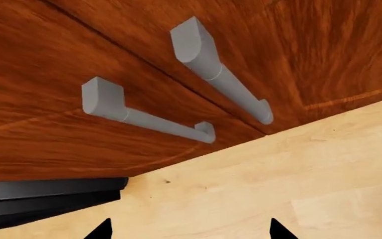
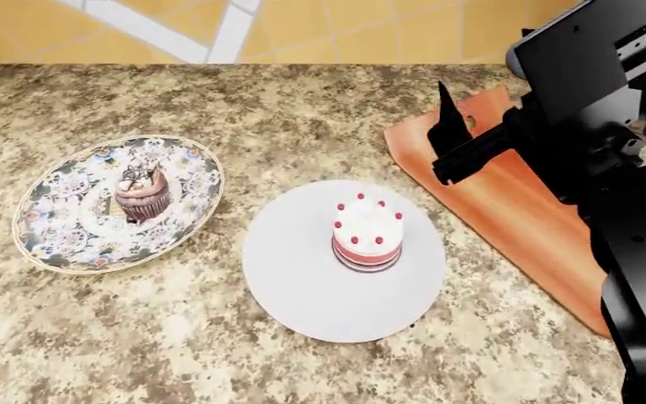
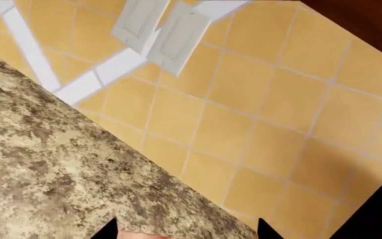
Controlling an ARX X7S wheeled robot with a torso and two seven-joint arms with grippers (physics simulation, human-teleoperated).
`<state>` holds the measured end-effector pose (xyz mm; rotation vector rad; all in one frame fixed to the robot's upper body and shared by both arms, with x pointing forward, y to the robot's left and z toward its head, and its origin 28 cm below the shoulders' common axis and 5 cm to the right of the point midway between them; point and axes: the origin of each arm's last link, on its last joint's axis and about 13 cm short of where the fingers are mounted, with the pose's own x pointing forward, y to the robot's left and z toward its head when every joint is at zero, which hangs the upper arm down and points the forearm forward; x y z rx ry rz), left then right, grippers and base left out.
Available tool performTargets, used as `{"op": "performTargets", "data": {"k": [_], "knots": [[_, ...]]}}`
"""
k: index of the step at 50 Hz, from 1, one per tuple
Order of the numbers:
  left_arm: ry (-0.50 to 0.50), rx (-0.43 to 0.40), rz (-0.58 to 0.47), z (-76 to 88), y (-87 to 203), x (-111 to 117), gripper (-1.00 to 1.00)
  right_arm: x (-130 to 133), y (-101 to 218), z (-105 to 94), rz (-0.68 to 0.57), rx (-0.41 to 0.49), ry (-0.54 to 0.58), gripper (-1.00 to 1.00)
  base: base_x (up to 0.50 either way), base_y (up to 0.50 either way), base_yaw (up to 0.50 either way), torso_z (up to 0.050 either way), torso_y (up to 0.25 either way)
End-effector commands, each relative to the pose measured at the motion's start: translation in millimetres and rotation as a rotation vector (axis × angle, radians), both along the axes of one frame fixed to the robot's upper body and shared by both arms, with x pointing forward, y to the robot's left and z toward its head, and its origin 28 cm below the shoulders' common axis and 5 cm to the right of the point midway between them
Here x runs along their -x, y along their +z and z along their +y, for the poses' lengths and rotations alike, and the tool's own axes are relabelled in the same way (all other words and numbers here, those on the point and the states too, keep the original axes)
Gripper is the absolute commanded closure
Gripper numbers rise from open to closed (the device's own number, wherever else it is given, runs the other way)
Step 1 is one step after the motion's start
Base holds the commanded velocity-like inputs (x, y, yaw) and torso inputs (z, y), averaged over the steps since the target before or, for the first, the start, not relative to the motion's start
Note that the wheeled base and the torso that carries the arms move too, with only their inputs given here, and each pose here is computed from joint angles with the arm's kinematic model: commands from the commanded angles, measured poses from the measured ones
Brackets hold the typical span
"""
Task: Move the dessert items from the plate to the tray.
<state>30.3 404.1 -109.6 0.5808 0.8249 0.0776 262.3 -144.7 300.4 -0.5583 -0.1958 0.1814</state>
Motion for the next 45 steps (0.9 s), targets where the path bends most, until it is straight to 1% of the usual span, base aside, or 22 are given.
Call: {"op": "performTargets", "data": {"k": [1, 6, 8, 10, 13, 16, 19, 22, 27, 34, 45], "knots": [[-0.023, 0.034, 0.027, -3.3, -1.9, 2.7, -1.00, -1.0, -0.8, -0.4, 0.010, -0.007, -0.001, -1.00, 0.00, 0.00, 0.00, 0.030, -0.229], [-0.023, 0.038, 0.032, -4.0, -2.4, 1.7, -1.00, -1.4, -0.2, -0.4, 0.010, -0.006, 0.003, -1.00, 0.00, 0.00, 0.00, 0.030, -0.229], [-0.001, 0.033, 0.031, -3.8, -2.6, 0.1, -1.00, -1.5, 1.0, -0.4, 0.010, -0.004, 0.012, -1.00, 0.00, 0.00, 0.00, 0.030, -0.226], [0.006, 0.037, 0.035, -3.7, -2.7, 1.2, -1.00, -0.7, 4.4, -1.3, 0.021, -0.016, 0.062, -1.00, 0.00, 0.00, 0.00, 0.000, 0.000], [0.012, 0.041, 0.039, -3.3, -2.7, 2.7, -1.00, 4.6, 12.1, -4.5, 0.068, -0.038, 0.163, -1.00, 0.00, 0.00, 0.00, 0.000, 0.000], [0.013, 0.041, 0.042, -3.1, -2.7, 3.9, -1.00, 11.3, 13.1, -4.5, 0.115, -0.052, 0.258, -1.00, 0.00, 0.00, 0.00, 0.000, 0.000], [0.012, 0.040, 0.044, -2.8, -2.6, 4.4, -1.00, 18.8, 8.1, -2.0, 0.143, -0.091, 0.372, -1.00, 0.00, 0.00, 0.00, 0.000, 0.000], [0.011, 0.039, 0.043, -2.8, -2.5, 4.1, -1.00, 26.0, -4.6, 1.0, 0.185, -0.110, 0.452, -1.00, 0.00, 0.00, 0.00, 0.000, 0.000], [0.007, 0.039, 0.044, -2.8, -2.5, 3.9, -1.00, 41.0, -35.0, 0.4, 0.249, -0.122, 0.491, -1.00, 0.00, 0.00, 0.00, 0.000, 0.000], [0.006, 0.039, 0.043, -2.5, -2.3, 3.6, -1.00, 55.9, -69.3, -1.5, 0.320, -0.174, 0.483, -1.00, 0.00, 0.00, 0.00, 0.000, 0.000], [0.003, 0.037, 0.046, -3.4, -2.8, 2.1, -1.00, 54.8, -79.1, -0.8, 0.367, -0.196, 0.476, -1.00, 0.00, 0.00, 0.00, 0.000, 0.000]]}}
